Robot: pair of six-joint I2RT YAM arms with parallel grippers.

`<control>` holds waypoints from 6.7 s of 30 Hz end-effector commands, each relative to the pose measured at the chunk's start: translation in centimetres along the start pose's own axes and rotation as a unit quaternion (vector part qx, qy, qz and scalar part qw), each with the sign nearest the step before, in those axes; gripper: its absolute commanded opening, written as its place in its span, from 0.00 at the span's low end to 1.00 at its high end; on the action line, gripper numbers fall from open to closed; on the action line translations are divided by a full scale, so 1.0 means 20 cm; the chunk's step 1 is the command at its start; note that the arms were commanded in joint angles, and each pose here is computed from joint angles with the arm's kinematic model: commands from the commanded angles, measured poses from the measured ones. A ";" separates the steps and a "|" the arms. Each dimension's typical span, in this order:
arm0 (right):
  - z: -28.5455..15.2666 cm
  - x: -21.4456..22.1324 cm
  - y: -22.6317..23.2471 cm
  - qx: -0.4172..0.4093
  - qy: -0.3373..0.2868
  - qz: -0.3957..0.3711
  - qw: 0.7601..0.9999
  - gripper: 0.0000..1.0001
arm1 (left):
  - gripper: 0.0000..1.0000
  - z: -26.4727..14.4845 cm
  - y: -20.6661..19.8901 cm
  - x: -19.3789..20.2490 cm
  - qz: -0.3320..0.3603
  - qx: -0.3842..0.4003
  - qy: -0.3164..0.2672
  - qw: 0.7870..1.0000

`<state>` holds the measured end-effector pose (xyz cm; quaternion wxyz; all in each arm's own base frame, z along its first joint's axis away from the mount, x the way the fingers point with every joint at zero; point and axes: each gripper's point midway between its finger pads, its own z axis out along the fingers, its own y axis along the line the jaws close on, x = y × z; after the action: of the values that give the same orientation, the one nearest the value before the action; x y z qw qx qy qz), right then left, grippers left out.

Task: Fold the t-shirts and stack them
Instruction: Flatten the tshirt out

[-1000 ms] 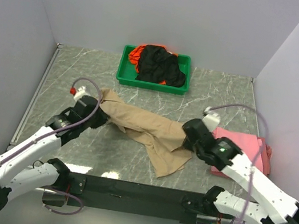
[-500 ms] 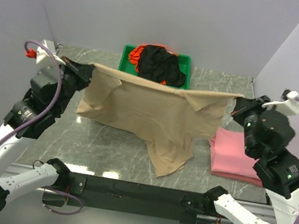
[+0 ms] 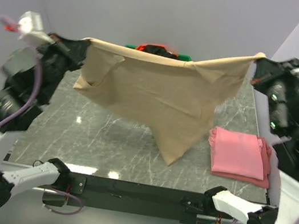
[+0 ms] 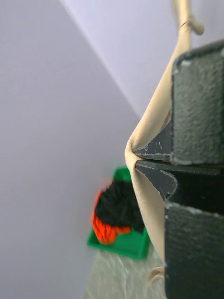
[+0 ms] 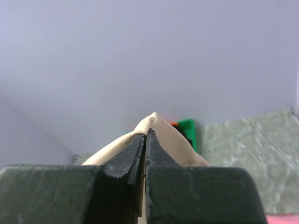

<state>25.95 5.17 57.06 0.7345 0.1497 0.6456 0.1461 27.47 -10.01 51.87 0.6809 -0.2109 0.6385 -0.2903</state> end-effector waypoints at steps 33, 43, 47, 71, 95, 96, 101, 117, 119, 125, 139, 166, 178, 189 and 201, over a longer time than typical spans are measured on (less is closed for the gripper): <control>0.55 1.31 -0.66 0.199 0.160 -0.071 0.964 0.21 | 0.99 0.28 1.26 0.85 0.016 -0.369 0.120 0.921; 0.56 1.74 -0.90 0.304 0.297 -0.136 0.895 0.89 | 0.99 0.26 1.34 1.06 0.010 -0.348 0.197 0.917; 0.35 1.91 -0.84 0.239 0.354 -0.080 0.901 0.89 | 0.99 0.19 1.26 1.26 -0.016 -0.265 0.262 0.928; 0.01 2.68 -0.84 0.214 0.568 -0.104 0.788 0.83 | 0.99 -0.15 1.36 2.07 0.005 -0.270 0.460 0.846; 0.51 2.42 -0.82 0.178 0.507 -0.097 0.838 0.83 | 0.99 0.20 1.29 1.83 0.006 -0.252 0.407 0.878; 0.44 2.36 -0.78 0.169 0.498 -0.099 0.845 0.83 | 0.99 0.19 1.28 1.81 0.000 -0.252 0.401 0.881; 0.15 2.29 -0.67 0.163 0.486 -0.116 0.851 0.83 | 0.99 0.01 1.20 1.78 -0.028 -0.222 0.407 0.886; -0.53 2.64 -0.90 0.199 0.601 -0.085 0.769 0.82 | 0.99 -0.27 1.39 1.99 0.002 -0.290 0.439 0.850; -0.41 2.65 -0.87 0.193 0.593 -0.085 0.777 0.82 | 0.99 -0.26 1.44 1.99 0.009 -0.307 0.434 0.847; -0.09 2.64 -0.98 0.229 0.581 -0.124 0.771 0.81 | 0.99 -0.10 1.50 1.95 -0.020 -0.312 0.424 0.850; 0.39 2.50 -0.93 0.175 0.541 -0.113 0.814 0.81 | 0.99 0.20 1.32 1.89 -0.005 -0.257 0.414 0.873; -0.19 2.17 -0.76 0.130 0.454 0.001 0.882 0.88 | 0.77 -0.61 1.90 1.55 -0.084 -0.544 0.250 0.796; -0.34 2.18 -0.90 0.209 0.472 -0.014 0.856 0.87 | 0.01 -0.65 1.92 1.67 -0.095 -0.532 0.283 0.792; -0.81 2.23 -0.87 0.233 0.574 -0.057 0.783 0.87 | 0.01 -0.59 1.84 1.54 -0.093 -0.485 0.245 0.834; -1.21 2.42 -0.72 0.194 0.683 -0.029 0.704 0.78 | 0.01 -0.53 1.75 1.36 -0.104 -0.455 0.179 0.866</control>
<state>10.16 11.33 5.09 0.0898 0.1149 0.9888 0.0306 21.10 -1.77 5.77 0.3244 -0.5030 0.7980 -0.0698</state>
